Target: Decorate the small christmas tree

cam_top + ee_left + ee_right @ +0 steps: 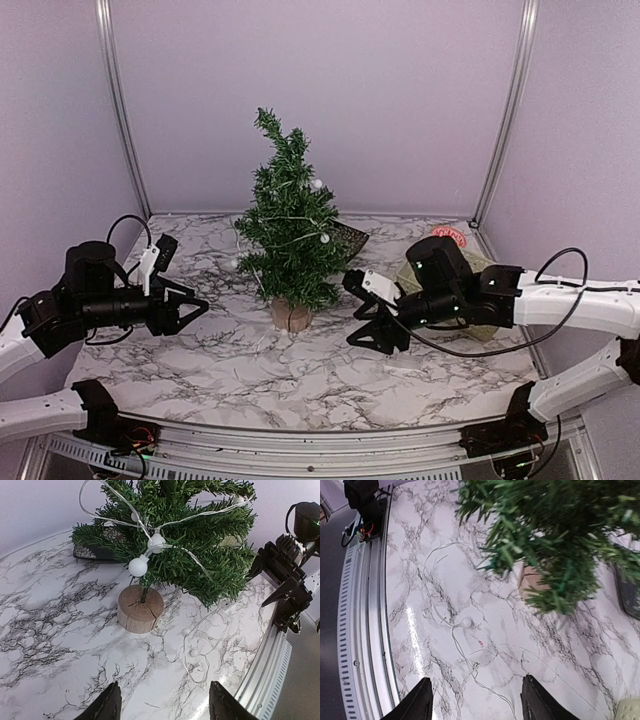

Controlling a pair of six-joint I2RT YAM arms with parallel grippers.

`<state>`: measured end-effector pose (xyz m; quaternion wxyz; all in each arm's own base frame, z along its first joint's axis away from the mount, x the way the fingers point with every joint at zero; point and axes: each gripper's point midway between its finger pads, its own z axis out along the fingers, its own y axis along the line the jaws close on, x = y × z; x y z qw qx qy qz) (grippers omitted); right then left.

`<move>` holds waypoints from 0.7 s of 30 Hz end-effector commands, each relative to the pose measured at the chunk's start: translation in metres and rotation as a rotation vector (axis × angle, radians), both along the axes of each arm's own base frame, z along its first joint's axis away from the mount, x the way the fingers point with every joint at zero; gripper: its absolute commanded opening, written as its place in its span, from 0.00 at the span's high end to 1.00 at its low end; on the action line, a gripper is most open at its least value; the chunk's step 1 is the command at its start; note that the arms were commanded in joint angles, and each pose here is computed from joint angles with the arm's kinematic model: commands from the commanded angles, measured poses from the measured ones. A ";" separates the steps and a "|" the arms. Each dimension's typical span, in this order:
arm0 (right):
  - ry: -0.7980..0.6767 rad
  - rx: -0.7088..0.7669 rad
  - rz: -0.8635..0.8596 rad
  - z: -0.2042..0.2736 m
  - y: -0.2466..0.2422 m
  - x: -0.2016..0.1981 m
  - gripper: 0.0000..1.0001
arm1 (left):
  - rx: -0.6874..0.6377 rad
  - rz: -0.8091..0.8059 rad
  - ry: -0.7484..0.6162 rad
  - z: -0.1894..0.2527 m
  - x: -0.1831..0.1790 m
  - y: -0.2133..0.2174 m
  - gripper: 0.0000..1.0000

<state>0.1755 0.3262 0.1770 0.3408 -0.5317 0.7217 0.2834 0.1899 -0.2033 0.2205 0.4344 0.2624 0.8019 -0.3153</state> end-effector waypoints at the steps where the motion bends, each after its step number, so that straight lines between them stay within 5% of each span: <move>1: -0.148 -0.083 0.084 -0.015 0.024 0.002 0.42 | 0.006 -0.011 -0.056 0.011 0.006 -0.004 0.40; 14: -0.263 -0.302 0.189 -0.085 0.052 0.005 0.39 | 0.075 -0.029 -0.120 0.018 0.013 -0.006 0.40; 21: -0.295 -0.414 0.166 -0.110 0.034 0.011 0.74 | 0.139 -0.051 -0.211 0.032 0.020 -0.007 0.40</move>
